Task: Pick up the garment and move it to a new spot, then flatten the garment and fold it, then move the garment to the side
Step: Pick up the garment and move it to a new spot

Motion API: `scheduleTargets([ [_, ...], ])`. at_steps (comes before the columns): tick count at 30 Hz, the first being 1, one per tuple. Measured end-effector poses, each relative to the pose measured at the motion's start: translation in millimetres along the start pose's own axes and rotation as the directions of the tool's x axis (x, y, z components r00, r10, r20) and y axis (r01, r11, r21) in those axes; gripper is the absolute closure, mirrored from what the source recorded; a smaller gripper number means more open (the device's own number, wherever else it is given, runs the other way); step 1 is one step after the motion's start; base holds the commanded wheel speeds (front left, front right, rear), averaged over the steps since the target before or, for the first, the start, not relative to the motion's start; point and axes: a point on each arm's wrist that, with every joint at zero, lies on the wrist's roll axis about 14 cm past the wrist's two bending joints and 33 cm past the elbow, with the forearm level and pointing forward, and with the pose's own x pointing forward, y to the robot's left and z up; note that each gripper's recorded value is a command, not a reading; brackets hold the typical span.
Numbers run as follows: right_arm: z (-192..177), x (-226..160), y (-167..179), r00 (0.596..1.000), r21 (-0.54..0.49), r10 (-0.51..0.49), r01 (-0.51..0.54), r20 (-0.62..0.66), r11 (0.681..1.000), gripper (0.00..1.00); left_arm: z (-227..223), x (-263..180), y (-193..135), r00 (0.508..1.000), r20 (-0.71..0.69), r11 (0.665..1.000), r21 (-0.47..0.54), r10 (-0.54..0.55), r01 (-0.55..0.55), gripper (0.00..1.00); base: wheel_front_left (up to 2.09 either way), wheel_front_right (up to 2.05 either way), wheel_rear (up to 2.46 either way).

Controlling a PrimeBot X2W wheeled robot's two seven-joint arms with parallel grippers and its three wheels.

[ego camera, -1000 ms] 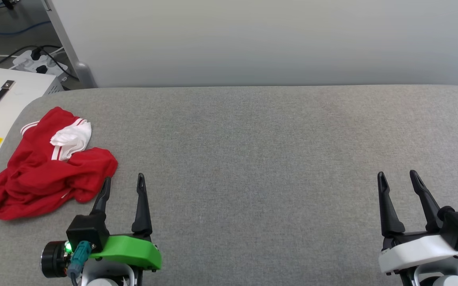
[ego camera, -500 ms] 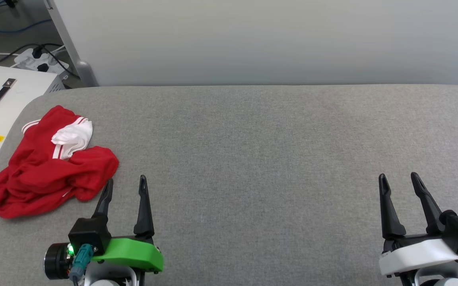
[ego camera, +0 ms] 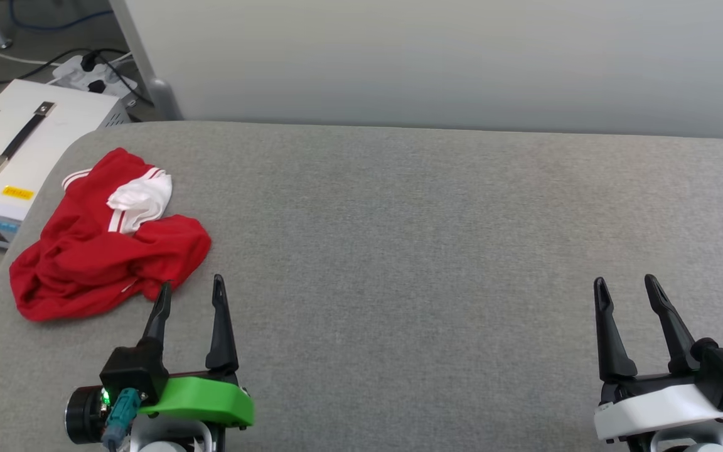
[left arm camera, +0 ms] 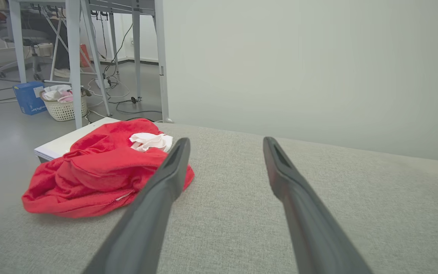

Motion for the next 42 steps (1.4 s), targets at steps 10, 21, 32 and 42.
scheduleTargets([
  [10,-11.4,19.6,33.4,0.994,0.022,0.107,-0.107,-0.009,0.994,0.0,8.8,-9.2,41.7,0.99,0.03,0.991,-0.009,0.136,-0.136,0.0,0.0,0.0,0.0],
  [21,-22.1,42.5,81.5,0.968,0.05,0.251,-0.25,-0.011,0.967,0.0,12.9,-37.8,88.7,0.956,0.027,0.956,0.002,0.292,-0.292,0.0,0.0,0.0,0.0],
  [32,-31.5,57.1,124.5,0.93,0.084,0.367,-0.365,-0.009,0.927,0.0,18.3,-68.4,125.0,0.908,0.028,0.908,0.011,0.418,-0.419,0.0,0.0,0.0,0.0],
  [42,-39.2,62.0,140.2,0.913,0.099,0.408,-0.405,-0.017,0.909,0.0,15.5,-82.3,142.0,0.88,0.013,0.88,0.014,0.475,-0.475,0.0,0.0,0.0,0.0],
])
